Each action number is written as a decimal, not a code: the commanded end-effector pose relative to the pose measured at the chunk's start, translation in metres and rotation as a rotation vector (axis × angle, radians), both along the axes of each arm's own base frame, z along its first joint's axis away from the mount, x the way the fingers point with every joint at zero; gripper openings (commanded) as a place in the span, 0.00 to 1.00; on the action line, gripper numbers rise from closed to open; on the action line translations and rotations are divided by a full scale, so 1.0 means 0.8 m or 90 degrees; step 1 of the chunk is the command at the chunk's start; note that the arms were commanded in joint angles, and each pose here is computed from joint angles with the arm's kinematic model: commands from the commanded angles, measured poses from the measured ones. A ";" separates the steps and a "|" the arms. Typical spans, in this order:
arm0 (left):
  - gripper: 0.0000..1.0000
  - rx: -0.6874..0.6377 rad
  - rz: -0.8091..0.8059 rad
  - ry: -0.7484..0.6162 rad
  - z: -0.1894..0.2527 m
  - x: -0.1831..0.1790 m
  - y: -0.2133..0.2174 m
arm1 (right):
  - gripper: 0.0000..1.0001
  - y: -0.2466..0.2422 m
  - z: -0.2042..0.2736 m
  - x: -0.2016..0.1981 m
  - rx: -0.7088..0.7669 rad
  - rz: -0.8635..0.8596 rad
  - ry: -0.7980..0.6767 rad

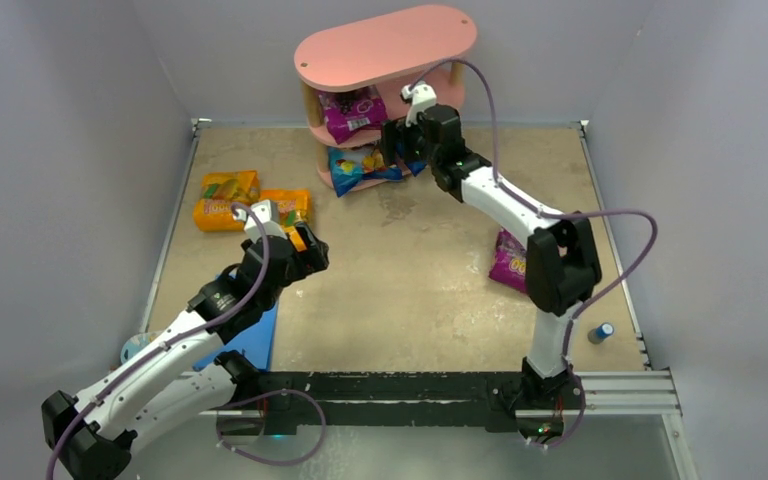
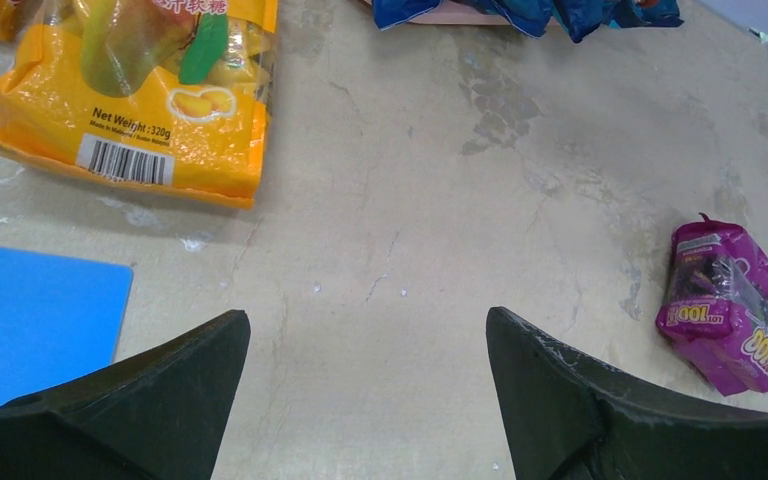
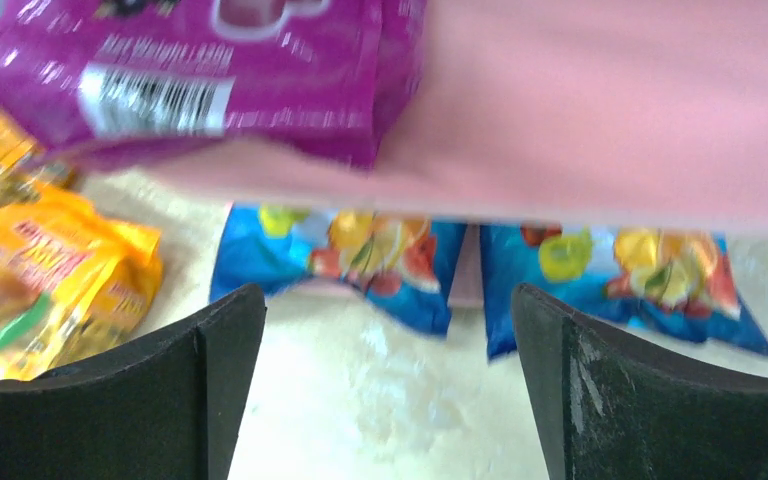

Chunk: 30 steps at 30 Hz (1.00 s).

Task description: Place and organize the candy bags onto the shelf

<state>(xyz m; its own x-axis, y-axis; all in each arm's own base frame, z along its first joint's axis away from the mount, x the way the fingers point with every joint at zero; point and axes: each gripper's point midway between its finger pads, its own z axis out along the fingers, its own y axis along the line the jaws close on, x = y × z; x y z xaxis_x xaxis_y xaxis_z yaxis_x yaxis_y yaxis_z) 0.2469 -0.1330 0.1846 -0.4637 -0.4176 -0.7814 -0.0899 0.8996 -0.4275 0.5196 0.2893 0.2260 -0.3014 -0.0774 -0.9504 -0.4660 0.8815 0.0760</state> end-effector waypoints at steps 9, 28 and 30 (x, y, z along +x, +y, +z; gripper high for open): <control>0.86 -0.013 -0.047 -0.037 0.008 0.014 -0.023 | 0.99 -0.158 -0.020 -0.141 0.106 -0.254 0.142; 0.86 -0.011 -0.125 -0.062 0.004 0.023 -0.055 | 0.99 -0.351 -0.188 -0.282 -0.034 -0.565 0.456; 0.86 -0.012 -0.124 -0.061 0.003 0.023 -0.054 | 0.97 -0.350 -0.207 -0.280 -0.046 -0.557 0.472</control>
